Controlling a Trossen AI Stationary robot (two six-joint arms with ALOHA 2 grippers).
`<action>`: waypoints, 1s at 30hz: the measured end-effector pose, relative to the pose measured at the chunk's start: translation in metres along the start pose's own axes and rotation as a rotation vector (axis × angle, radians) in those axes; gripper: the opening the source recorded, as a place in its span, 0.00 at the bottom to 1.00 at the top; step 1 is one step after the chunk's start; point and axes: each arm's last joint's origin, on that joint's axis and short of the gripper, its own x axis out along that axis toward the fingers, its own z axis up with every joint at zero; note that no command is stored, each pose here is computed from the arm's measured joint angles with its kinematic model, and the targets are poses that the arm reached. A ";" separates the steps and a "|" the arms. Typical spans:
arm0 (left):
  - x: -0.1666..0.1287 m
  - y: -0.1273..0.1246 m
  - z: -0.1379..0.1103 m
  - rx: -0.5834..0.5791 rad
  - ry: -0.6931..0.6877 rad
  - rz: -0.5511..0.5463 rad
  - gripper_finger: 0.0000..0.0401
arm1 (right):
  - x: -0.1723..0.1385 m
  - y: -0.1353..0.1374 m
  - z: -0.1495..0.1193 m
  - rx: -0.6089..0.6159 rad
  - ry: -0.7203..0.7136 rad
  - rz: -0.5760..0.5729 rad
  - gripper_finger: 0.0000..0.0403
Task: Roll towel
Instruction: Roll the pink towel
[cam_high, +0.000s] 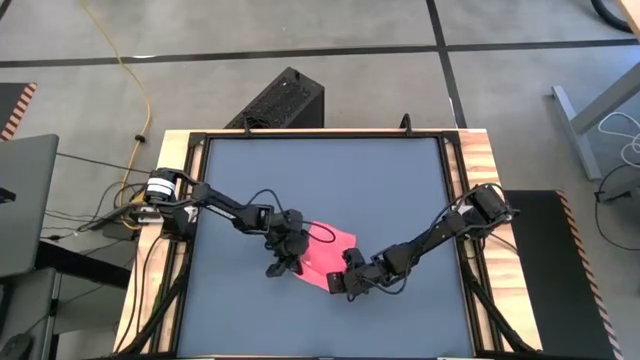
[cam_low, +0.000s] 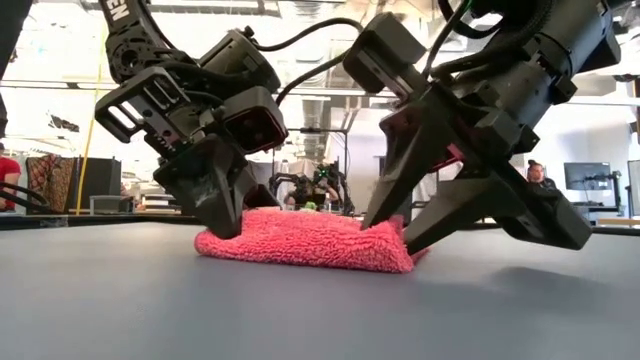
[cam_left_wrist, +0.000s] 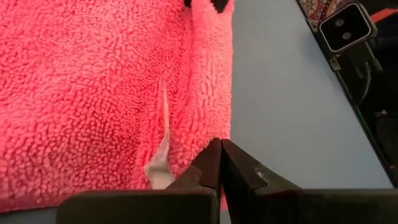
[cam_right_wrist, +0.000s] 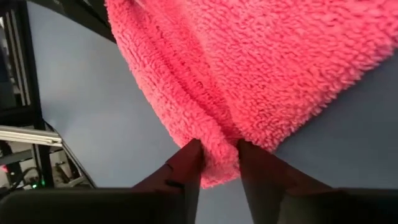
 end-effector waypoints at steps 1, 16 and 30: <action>0.000 0.000 0.000 -0.005 0.000 0.000 0.00 | 0.000 0.000 0.000 -0.001 0.001 0.004 0.36; -0.001 0.001 0.000 -0.126 -0.002 -0.009 0.00 | -0.054 0.015 -0.002 -0.238 -0.051 -0.023 0.50; -0.008 0.010 0.000 -0.269 -0.004 -0.012 0.00 | -0.043 0.021 -0.024 -1.226 -0.163 0.064 0.49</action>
